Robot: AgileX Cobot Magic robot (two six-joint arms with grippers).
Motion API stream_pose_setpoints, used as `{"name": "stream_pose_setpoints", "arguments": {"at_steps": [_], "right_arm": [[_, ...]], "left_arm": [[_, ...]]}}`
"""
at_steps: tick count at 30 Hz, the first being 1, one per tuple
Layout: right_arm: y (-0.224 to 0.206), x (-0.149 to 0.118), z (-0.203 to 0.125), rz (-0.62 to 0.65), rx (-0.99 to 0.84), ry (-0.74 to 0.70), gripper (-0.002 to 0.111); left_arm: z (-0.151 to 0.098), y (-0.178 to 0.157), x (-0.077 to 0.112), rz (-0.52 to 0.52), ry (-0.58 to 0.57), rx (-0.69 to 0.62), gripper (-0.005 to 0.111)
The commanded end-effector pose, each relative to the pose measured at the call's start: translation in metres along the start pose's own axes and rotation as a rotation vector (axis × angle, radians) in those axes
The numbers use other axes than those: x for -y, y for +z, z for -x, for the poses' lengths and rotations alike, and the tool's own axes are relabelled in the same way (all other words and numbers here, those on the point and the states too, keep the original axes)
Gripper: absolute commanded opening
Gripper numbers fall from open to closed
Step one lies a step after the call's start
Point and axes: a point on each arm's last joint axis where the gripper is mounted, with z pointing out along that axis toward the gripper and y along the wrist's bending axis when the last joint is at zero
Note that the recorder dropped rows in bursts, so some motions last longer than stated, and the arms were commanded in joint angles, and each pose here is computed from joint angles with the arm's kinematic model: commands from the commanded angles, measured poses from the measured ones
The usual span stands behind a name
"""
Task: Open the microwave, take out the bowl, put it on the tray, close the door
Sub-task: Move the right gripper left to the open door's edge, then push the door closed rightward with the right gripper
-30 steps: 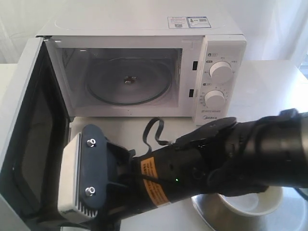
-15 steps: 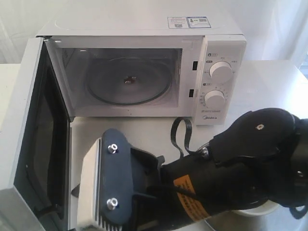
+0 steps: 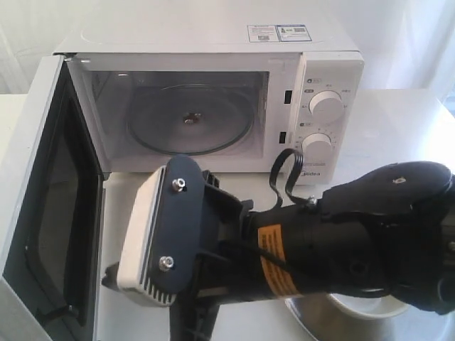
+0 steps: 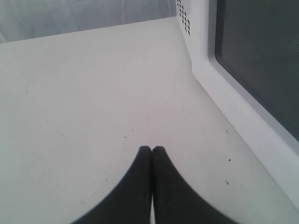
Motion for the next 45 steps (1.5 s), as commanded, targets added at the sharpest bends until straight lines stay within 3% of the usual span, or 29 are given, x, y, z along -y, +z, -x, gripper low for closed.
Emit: {"name": "stream_pose_setpoints", "arguments": {"at_steps": [1,5,8,13,19,26,29,35,45], "right_arm": [[-0.005,0.007,0.025,-0.083,0.243,-0.075,0.0],[-0.012,0.003,0.045,-0.076,0.504,-0.171,0.0],[-0.01,0.004,0.054,-0.06,0.597,-0.223,0.0],[0.01,0.018,0.065,-0.042,0.627,-0.204,0.0],[0.041,0.027,0.069,0.065,0.67,-0.194,0.0],[0.079,0.044,0.071,0.005,0.668,-0.187,0.0],[0.098,0.041,0.067,0.042,0.607,-0.191,0.0],[0.123,0.037,0.056,-0.01,0.374,-0.223,0.0],[0.092,0.048,0.06,-0.144,0.121,-0.232,0.0]], "left_arm": [[-0.001,0.0,0.0,-0.003,-0.006,0.001,0.0],[-0.001,0.0,0.0,-0.003,-0.006,0.001,0.0],[-0.001,0.0,0.0,-0.003,-0.006,0.001,0.0],[-0.001,0.0,0.0,-0.003,-0.006,0.001,0.0],[-0.001,0.0,0.0,-0.003,-0.006,0.001,0.0],[-0.001,0.0,0.0,-0.003,-0.006,0.001,0.0],[-0.001,0.0,0.0,-0.003,-0.006,0.001,0.0],[-0.001,0.0,0.0,-0.003,-0.006,0.001,0.0],[-0.001,0.0,0.0,-0.003,-0.006,0.001,0.0]]}}
